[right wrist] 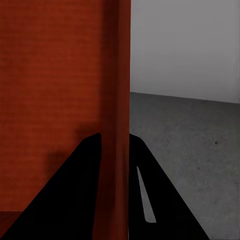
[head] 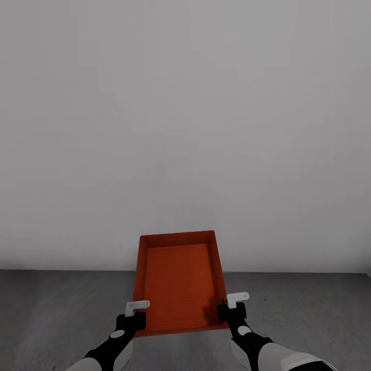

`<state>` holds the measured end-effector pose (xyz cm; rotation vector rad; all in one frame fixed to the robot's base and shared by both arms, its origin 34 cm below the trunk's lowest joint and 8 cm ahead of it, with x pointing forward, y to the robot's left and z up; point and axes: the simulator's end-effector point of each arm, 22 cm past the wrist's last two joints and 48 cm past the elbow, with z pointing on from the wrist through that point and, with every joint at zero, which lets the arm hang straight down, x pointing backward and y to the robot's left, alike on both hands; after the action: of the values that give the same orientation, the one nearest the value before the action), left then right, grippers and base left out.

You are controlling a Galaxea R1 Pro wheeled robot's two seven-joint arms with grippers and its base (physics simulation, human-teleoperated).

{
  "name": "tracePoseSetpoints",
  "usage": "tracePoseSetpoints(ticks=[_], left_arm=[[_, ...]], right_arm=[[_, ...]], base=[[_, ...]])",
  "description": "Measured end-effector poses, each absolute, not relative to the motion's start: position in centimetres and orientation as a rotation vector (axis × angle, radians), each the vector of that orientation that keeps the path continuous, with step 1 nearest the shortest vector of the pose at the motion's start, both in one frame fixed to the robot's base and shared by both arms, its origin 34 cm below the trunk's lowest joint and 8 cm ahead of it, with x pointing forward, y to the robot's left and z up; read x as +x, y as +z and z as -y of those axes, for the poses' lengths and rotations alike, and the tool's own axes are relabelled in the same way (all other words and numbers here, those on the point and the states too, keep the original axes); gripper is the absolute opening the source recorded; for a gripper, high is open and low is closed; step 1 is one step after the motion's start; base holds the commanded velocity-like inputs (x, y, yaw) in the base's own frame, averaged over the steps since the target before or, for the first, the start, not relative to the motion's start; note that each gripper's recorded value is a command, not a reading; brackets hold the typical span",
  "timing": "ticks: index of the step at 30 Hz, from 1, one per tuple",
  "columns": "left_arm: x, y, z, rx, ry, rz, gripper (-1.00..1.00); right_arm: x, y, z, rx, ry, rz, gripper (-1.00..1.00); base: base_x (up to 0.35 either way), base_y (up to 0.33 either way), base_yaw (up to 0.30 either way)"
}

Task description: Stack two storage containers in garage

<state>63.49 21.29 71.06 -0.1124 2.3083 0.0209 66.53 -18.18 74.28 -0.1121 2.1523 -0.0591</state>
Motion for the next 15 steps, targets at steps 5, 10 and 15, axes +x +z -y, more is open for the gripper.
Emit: tracePoseSetpoints(ticks=[5, 10, 15], left_arm=[[63.3, 70.7, -21.3, -0.111, 0.022, -2.316, -1.00], [63.2, 70.0, -21.3, -0.110, 0.024, -2.323, -1.00], [63.1, 69.0, -21.3, -0.110, 0.023, -2.331, -1.00]], right_arm=[[66.4, 73.9, 18.2, -0.112, -0.059, -2.160, -1.00], [66.2, 73.2, 18.2, -0.111, -0.059, -2.168, -1.00], [66.2, 72.2, 18.2, -0.112, -0.058, -2.175, -1.00]], base=[[0.000, 0.000, 0.000], [0.000, 0.000, 0.000], [0.000, 0.000, 0.000]])
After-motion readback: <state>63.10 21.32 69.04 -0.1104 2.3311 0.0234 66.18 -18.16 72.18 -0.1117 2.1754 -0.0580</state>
